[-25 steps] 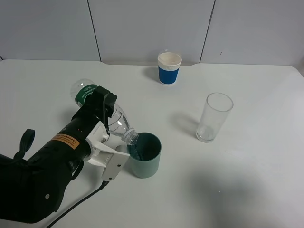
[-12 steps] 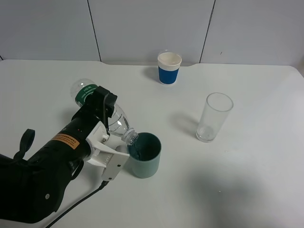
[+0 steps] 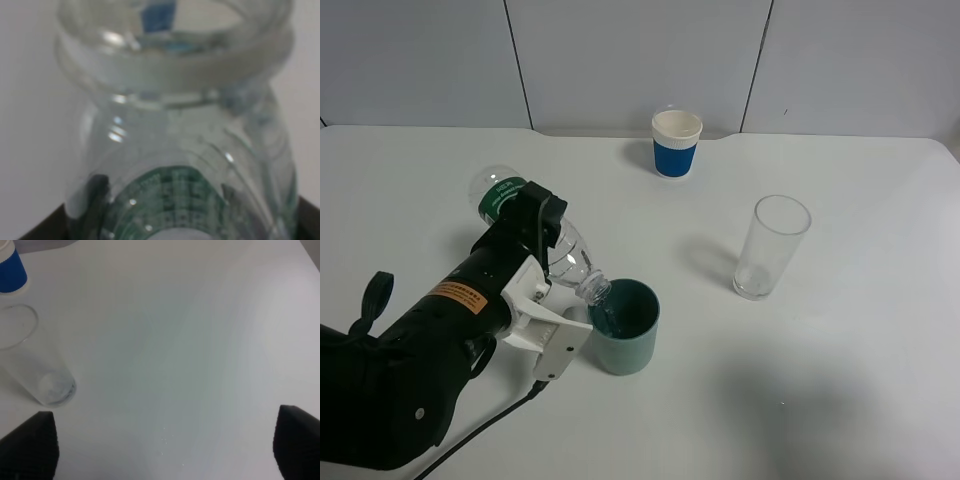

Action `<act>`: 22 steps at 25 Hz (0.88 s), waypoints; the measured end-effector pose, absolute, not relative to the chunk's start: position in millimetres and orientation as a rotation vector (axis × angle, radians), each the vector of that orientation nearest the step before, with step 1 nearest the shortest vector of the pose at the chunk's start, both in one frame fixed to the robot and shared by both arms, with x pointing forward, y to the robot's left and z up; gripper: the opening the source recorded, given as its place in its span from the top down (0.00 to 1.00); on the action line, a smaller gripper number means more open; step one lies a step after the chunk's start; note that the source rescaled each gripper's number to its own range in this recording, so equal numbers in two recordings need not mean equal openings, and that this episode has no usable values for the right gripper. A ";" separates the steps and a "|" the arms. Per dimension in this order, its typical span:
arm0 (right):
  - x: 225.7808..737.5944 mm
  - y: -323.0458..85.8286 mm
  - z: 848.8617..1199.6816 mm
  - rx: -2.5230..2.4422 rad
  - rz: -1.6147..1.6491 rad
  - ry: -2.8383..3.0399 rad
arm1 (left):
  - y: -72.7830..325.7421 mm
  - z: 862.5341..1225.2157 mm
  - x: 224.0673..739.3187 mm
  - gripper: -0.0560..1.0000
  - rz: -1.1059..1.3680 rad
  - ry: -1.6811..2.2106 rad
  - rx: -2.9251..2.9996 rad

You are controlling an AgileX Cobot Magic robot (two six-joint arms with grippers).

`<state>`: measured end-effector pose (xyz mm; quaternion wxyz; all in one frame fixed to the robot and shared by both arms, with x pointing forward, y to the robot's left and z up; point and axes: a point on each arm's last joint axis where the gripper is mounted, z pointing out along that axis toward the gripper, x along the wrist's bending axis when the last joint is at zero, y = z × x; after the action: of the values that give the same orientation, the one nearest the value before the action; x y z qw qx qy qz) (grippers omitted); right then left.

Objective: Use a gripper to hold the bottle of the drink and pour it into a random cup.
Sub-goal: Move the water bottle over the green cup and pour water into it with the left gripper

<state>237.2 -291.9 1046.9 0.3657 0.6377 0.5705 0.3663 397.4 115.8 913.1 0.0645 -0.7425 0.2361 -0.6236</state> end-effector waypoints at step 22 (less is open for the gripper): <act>237.2 -291.9 1046.9 1.639 0.942 1.467 | 115.3 913.3 397.5 0.95 -1.857 0.777 -2.190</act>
<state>237.2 -291.9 1046.9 0.3657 0.6377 0.5705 0.3663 397.5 115.3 913.3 0.0834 -0.7336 0.2603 -0.6221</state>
